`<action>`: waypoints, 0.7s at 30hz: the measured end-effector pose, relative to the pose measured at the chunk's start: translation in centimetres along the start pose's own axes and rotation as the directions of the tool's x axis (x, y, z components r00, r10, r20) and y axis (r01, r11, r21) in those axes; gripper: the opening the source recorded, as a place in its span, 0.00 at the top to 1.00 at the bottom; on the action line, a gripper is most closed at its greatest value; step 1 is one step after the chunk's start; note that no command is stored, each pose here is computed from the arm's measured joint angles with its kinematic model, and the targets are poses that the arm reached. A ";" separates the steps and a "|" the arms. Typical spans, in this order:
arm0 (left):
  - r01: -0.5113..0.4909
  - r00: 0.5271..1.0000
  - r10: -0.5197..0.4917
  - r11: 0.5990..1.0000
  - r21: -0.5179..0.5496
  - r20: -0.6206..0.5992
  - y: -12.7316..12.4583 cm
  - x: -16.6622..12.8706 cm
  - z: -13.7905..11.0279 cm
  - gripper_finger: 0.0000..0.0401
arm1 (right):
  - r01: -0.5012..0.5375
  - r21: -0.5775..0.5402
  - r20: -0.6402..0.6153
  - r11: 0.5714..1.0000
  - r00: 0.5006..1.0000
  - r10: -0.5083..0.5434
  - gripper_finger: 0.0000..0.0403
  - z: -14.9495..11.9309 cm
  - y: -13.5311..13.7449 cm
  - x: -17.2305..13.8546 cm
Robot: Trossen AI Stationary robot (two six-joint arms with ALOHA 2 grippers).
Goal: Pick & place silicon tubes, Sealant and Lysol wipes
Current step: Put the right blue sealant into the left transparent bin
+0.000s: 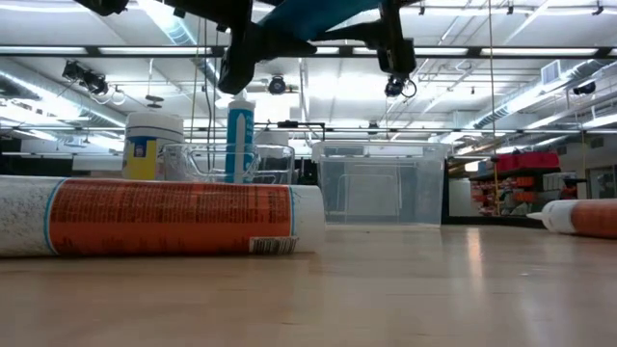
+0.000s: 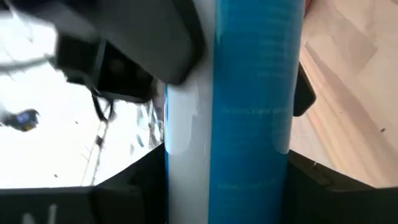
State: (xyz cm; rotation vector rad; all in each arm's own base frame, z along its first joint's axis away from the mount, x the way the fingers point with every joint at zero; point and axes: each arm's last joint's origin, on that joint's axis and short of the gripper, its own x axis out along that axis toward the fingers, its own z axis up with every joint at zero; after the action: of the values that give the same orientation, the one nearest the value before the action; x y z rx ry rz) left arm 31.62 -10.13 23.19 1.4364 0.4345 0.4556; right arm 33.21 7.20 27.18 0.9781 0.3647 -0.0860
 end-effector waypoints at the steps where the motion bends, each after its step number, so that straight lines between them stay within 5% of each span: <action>1: 0.000 1.000 0.000 1.000 -0.020 -0.010 0.0 0.0 0.0 0.46 | -0.002 -0.017 0.003 1.000 1.000 0.002 0.24 0.1 0.0 0.0; 7: 0.010 0.998 -0.016 0.996 -0.092 -0.061 -0.3 0.0 -0.2 0.46 | -0.001 -0.100 0.020 0.995 1.000 0.003 0.09 1.2 0.4 -1.4; 14: 0.060 0.991 -0.080 0.980 -0.188 -0.104 -1.5 -0.1 -0.6 0.46 | 0.096 -0.197 0.097 0.976 0.992 -0.078 0.14 2.7 1.4 -6.4; 21: 0.007 0.990 -0.067 0.901 -0.433 -0.122 -1.2 0.0 -0.7 0.46 | 0.252 -0.287 0.196 0.924 0.960 -0.201 0.22 2.3 1.8 -11.4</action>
State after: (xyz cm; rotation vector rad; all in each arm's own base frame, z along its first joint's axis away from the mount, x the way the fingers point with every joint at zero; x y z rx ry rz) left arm 31.30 -9.61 21.92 0.9676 0.4357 0.5803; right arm 23.59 5.27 33.66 0.6089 0.3278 -0.3100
